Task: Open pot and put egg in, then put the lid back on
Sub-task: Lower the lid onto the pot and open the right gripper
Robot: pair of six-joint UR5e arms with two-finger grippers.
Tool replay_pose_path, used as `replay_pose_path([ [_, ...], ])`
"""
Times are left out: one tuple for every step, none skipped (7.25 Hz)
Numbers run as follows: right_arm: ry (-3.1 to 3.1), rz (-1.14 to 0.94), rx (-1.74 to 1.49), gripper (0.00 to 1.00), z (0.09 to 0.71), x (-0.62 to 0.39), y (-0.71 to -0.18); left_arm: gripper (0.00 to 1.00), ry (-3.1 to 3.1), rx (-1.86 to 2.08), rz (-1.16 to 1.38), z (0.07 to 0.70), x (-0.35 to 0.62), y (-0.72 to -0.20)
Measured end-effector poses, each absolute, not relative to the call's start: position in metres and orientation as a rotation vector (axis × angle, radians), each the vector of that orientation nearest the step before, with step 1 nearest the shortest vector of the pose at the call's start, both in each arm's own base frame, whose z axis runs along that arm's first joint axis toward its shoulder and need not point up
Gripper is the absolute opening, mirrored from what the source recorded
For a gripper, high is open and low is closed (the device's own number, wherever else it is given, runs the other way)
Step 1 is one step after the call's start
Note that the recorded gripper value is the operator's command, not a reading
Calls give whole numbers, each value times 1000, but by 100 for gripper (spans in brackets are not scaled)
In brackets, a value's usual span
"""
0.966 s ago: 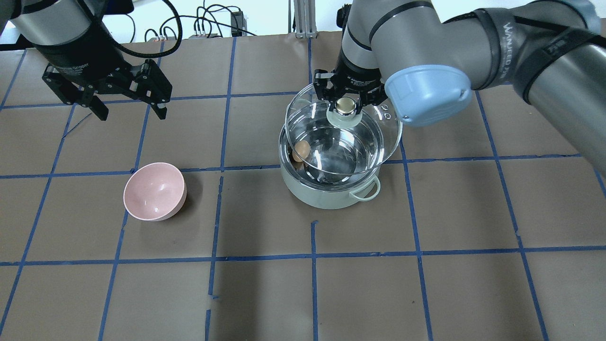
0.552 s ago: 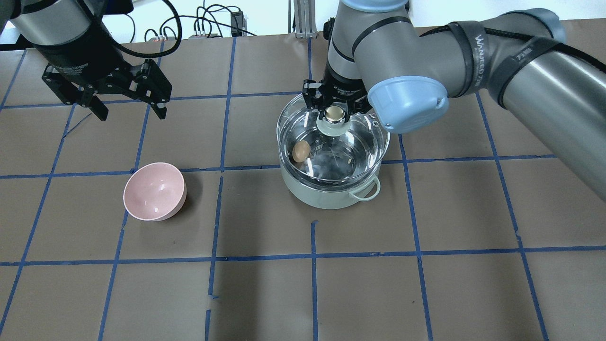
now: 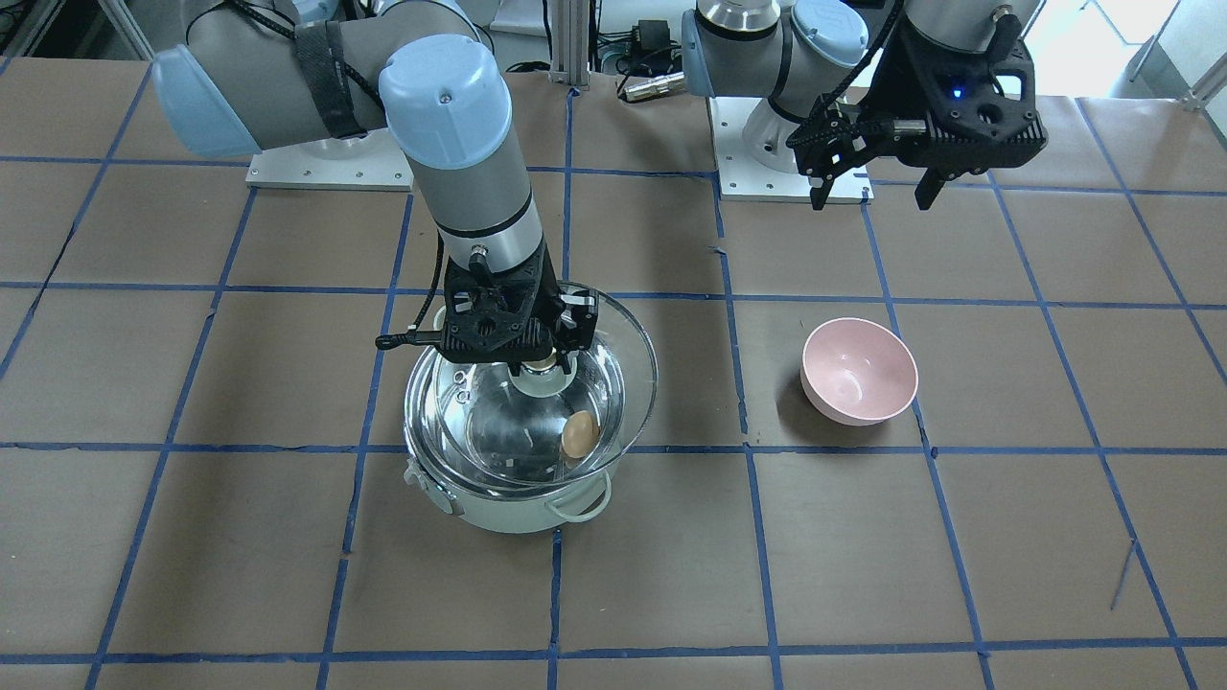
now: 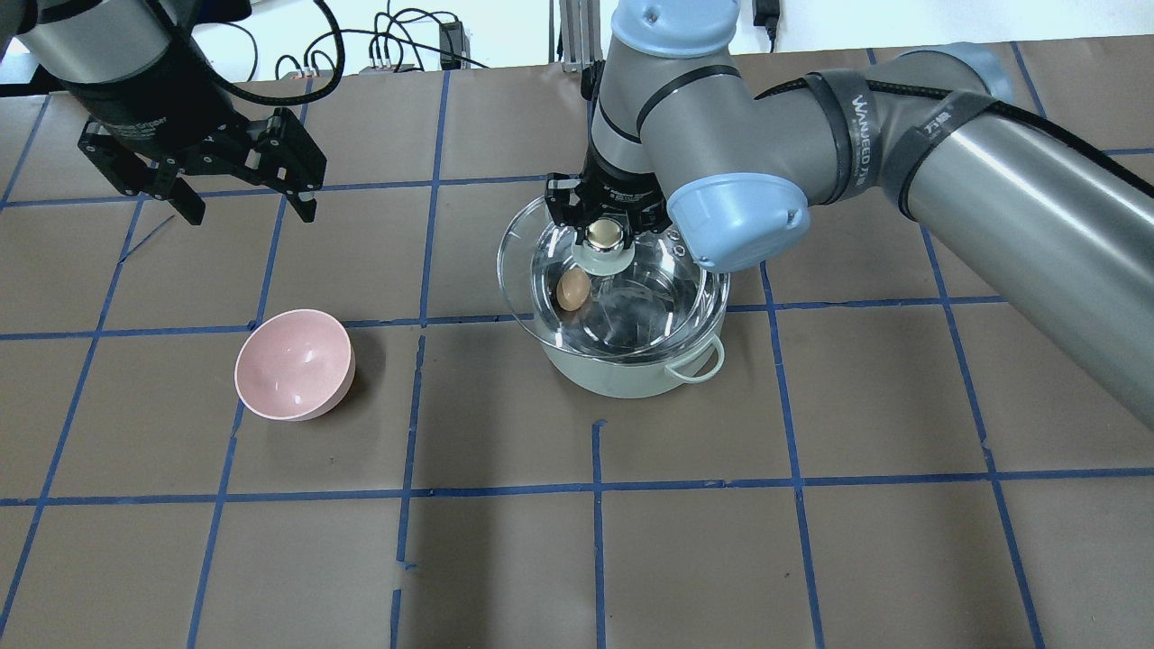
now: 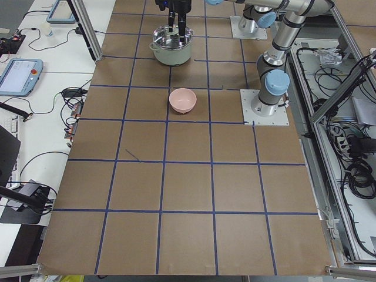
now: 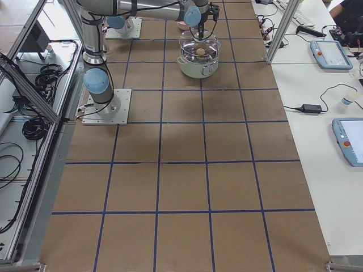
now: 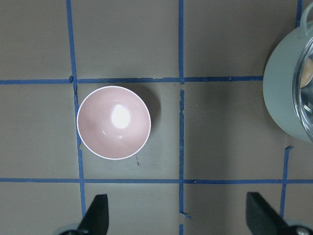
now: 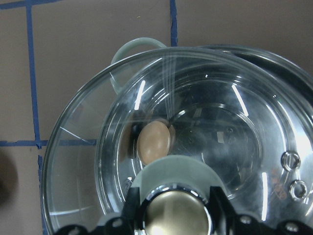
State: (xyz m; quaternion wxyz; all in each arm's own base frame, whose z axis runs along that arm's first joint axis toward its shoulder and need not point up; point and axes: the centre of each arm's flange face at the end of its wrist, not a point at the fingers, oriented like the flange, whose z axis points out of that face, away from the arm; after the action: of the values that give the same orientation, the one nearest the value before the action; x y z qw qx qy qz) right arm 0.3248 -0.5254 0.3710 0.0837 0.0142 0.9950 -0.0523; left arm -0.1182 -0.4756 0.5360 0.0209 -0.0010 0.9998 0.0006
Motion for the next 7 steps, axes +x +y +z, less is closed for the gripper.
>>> replay_pose_path([
  [2968, -175, 11, 21, 365, 323, -524, 100, 3100, -3, 1, 536, -118, -476],
  [2967, -198, -30, 21, 360, 320, -523, 100, 3100, -3, 1, 536, -118, -476],
  [2966, -220, -75, 21, 358, 317, -524, 100, 3100, -3, 1, 536, -118, -476],
  [2966, -235, -114, 21, 358, 314, -526, 100, 3100, -3, 1, 536, -118, -476],
  [2966, -245, -137, 21, 359, 308, -529, 100, 3100, -3, 2, 536, -118, -476],
  [2968, -247, -140, 21, 359, 301, -532, 100, 3100, -3, 2, 535, -118, -476],
  [2970, -245, -131, 22, 358, 295, -536, 100, 3101, -3, 3, 535, -118, -476],
])
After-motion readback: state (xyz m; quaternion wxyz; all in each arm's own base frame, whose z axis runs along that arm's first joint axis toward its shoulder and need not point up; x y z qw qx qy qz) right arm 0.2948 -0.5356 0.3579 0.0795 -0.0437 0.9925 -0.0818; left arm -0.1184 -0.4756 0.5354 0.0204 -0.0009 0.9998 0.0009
